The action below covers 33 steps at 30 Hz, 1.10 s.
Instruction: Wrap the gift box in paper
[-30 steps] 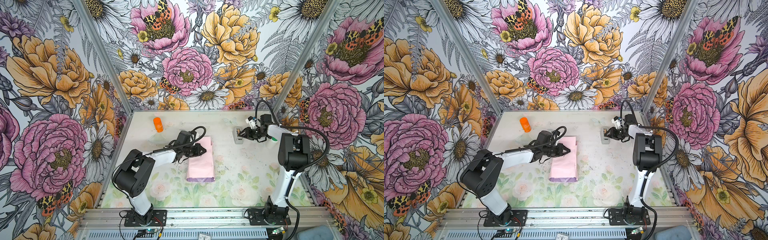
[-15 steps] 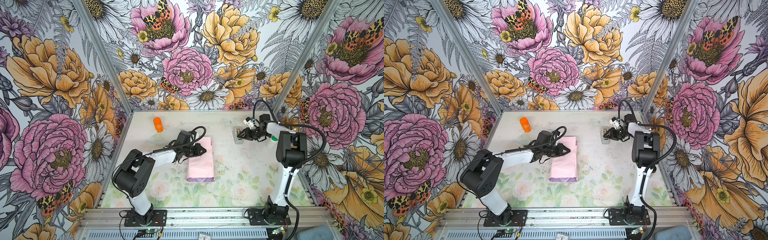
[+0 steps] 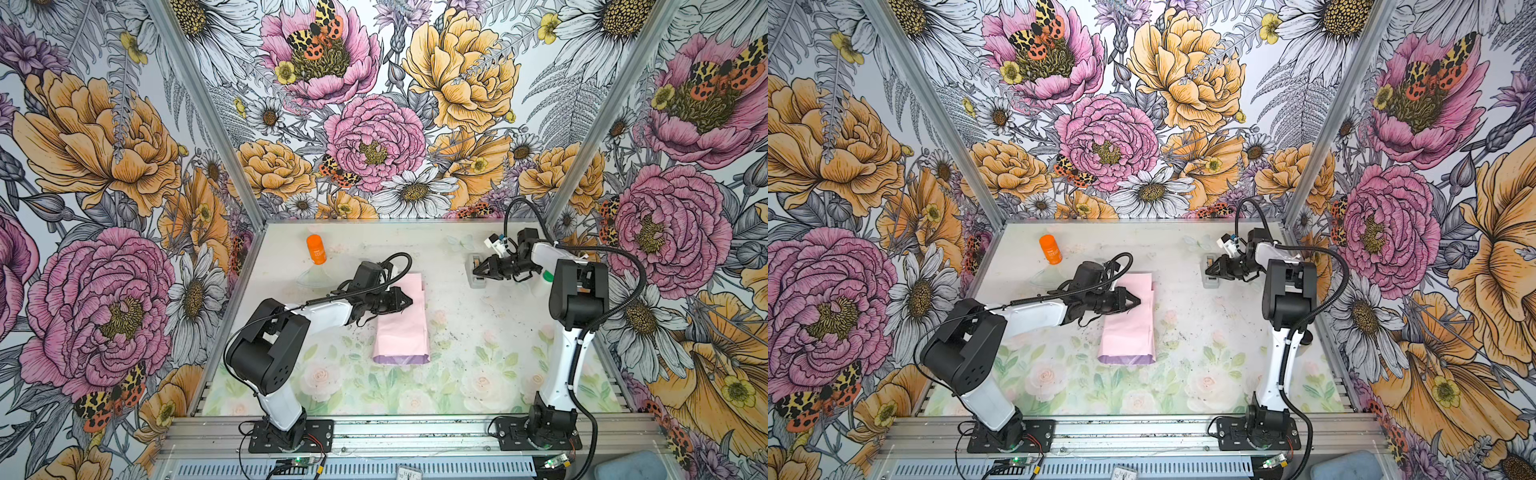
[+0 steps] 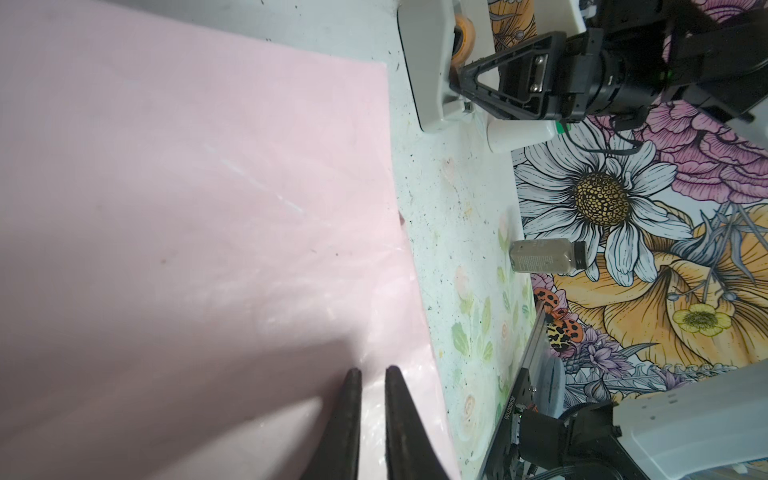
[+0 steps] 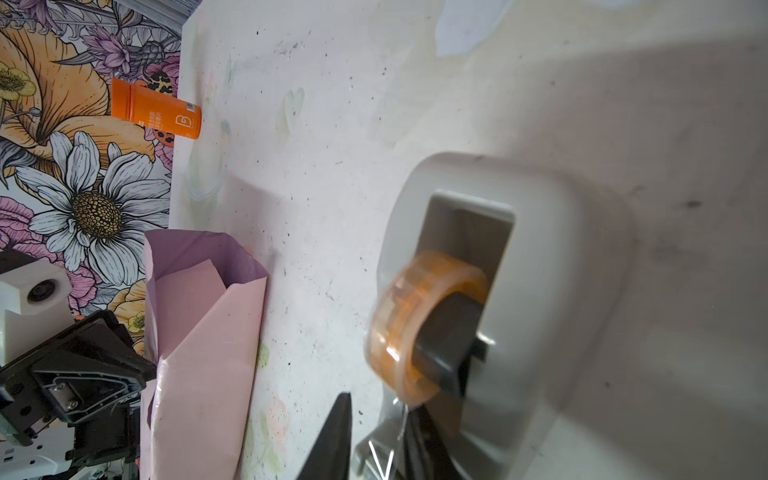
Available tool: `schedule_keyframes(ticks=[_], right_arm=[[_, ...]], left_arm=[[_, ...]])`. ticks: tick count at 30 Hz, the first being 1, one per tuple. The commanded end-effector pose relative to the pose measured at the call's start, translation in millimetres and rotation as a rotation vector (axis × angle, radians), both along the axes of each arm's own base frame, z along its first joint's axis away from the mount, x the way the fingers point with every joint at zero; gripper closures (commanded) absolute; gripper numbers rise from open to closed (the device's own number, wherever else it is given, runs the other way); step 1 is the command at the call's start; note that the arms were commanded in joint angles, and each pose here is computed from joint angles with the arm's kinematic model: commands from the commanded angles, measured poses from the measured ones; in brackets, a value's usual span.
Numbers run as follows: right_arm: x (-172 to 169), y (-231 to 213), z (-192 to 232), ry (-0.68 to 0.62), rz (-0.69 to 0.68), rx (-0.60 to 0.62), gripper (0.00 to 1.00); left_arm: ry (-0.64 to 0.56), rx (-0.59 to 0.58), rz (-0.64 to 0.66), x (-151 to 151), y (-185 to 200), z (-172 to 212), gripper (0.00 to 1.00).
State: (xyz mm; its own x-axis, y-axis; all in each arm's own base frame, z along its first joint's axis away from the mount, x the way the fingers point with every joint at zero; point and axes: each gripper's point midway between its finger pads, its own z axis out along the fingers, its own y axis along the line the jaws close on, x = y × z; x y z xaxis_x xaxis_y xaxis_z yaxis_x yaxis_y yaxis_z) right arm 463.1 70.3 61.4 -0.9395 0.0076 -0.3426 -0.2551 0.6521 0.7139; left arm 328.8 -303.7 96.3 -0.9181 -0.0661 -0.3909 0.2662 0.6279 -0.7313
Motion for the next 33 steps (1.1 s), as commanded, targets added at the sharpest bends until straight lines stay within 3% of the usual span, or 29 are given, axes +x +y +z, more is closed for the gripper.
schedule_keyframes(ticks=[1,21,33], right_arm=[[-3,0,-8,0.032,0.007,0.024,0.78],[-2,2,23,-0.017,0.003,0.103,1.0],[-16,2,66,-0.007,-0.061,0.13,1.0]], left_arm=[[0.108,0.129,0.04,-13,20,-47,0.85],[0.107,0.129,0.042,-13,21,-46,0.85],[0.103,0.136,0.038,-14,22,-46,0.85]])
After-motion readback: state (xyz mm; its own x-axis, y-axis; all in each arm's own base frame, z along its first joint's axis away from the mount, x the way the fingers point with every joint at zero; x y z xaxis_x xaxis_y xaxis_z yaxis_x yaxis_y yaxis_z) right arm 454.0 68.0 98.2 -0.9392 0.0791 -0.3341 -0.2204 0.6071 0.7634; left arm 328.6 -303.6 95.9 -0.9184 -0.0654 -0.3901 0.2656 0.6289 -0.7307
